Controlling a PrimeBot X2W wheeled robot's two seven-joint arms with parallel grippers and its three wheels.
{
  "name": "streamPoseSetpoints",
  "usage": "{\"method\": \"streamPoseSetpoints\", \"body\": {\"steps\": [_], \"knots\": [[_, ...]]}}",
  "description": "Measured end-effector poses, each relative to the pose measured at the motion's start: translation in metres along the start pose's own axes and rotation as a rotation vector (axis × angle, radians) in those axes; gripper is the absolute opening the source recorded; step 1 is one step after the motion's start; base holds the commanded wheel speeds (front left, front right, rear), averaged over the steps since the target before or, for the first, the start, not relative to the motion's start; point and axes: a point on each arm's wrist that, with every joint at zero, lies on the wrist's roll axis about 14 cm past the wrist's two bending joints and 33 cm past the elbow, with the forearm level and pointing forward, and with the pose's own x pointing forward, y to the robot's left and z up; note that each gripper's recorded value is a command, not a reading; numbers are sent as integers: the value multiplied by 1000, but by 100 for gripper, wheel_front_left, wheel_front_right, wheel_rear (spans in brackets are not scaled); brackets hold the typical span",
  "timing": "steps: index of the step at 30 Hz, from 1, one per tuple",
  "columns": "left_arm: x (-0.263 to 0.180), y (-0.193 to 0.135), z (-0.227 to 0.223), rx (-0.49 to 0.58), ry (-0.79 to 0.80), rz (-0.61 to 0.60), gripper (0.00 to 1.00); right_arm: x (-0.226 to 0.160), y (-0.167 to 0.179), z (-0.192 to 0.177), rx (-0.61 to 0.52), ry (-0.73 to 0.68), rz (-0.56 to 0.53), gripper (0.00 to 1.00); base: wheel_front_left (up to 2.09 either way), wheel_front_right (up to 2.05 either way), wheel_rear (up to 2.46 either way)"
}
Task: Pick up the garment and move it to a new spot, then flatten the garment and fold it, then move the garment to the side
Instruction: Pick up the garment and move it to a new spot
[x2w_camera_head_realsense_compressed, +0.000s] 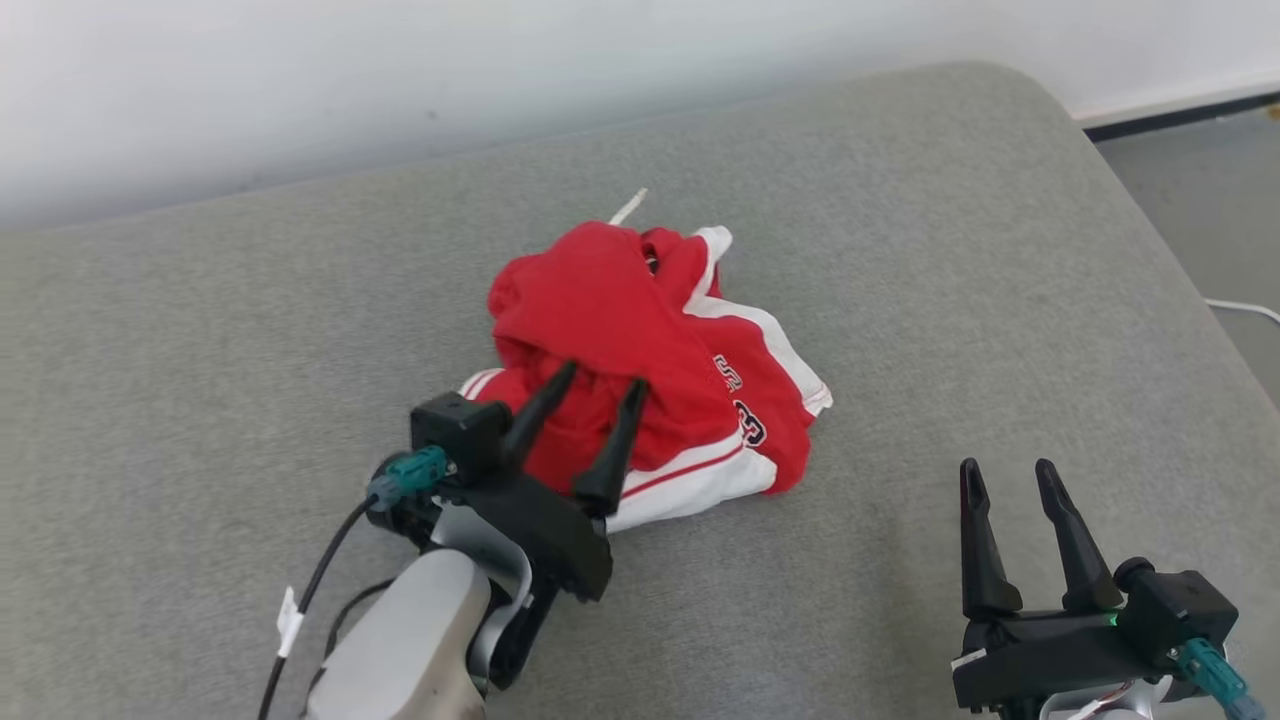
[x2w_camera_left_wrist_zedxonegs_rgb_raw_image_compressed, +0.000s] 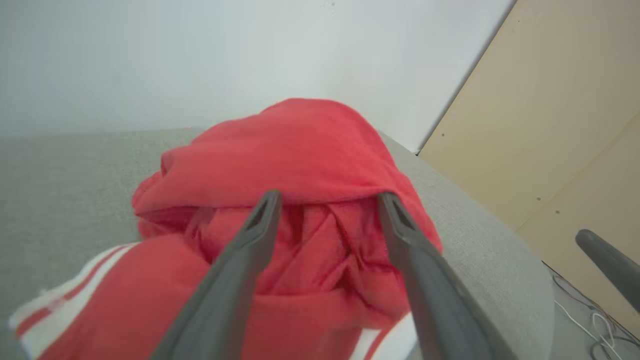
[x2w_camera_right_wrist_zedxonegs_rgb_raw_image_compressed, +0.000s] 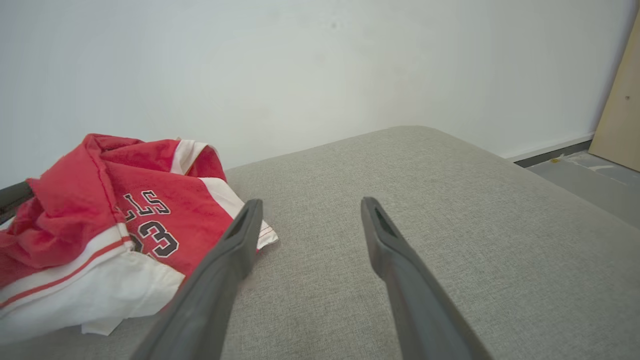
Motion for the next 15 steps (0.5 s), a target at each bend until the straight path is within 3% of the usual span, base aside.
{"method": "streamPoseSetpoints", "body": {"steps": [6,15], "knots": [[-19,35,52,82,-147,106,100,1,18,-1,7,-1,56,100,0,0,0],[-109,101,103,227,-286,355,100,6,58,8,10,-35,175,100,0,0,0]]}}
